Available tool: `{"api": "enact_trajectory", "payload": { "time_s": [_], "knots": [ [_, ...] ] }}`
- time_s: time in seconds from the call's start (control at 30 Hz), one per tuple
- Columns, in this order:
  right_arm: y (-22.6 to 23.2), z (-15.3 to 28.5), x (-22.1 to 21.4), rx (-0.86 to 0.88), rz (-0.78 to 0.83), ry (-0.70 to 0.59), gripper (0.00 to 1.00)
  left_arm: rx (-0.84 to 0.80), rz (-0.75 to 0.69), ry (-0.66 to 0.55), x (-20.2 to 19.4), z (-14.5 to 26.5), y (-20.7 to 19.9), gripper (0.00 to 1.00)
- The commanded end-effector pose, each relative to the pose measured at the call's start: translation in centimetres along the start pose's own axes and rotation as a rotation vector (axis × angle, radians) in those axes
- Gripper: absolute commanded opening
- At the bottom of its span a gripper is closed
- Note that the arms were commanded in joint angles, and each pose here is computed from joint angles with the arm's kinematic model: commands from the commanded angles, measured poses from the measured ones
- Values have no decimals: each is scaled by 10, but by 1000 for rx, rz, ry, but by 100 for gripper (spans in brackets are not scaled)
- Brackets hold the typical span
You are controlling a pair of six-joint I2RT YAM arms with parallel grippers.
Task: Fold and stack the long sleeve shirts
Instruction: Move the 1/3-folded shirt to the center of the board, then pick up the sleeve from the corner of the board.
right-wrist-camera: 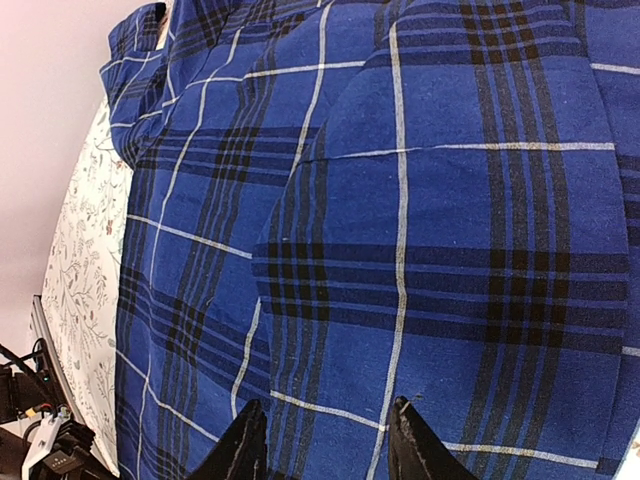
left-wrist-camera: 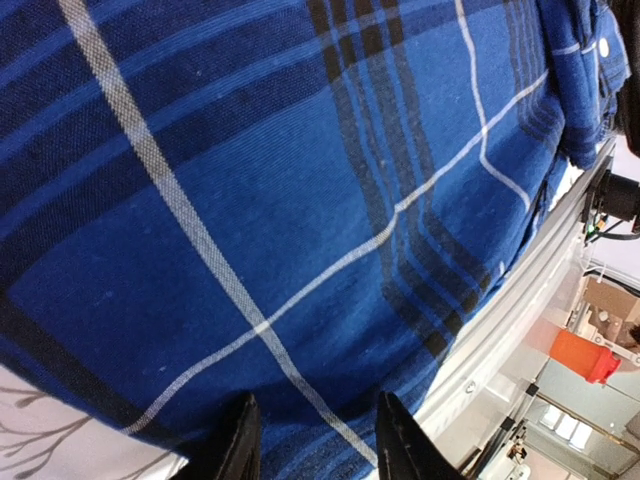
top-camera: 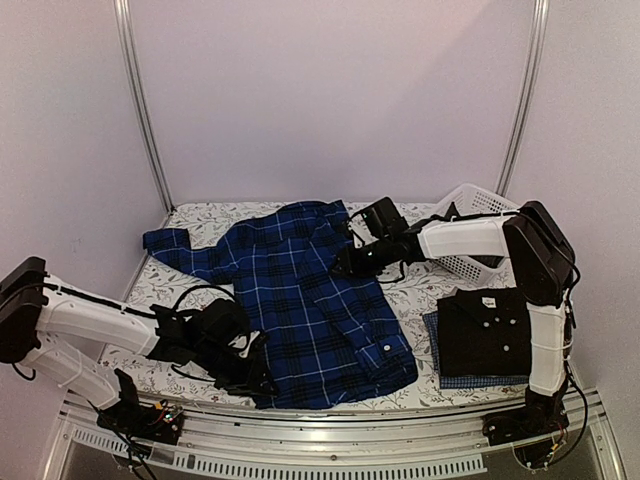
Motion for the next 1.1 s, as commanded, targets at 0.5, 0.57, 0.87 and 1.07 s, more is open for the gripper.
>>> {"api": "enact_trajectory", "payload": {
  "time_s": [0.5, 0.57, 0.87, 1.07],
  "knots": [
    [-5, 5, -10, -27, 15, 14, 40, 133, 81, -8, -11, 43, 20, 40],
    [-4, 9, -7, -30, 21, 5, 40, 129, 79, -71, 7, 57, 14, 41],
    [10, 32, 1, -13, 51, -37, 42, 283, 130, -452, 125, 149, 44, 51],
    [19, 47, 2, 14, 68, -55, 43, 481, 264, -690, 198, 223, 113, 55]
  ]
}}
Point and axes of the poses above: each gripper's point midway between its finger pads, its own z axis back along the fingers, its own y axis along the line the jaws close on, x = y × z, the point moved 1 cm from there along z, back along the fingers, and after that the axes turned 5 degrees about -z, right-handed, at the moved point
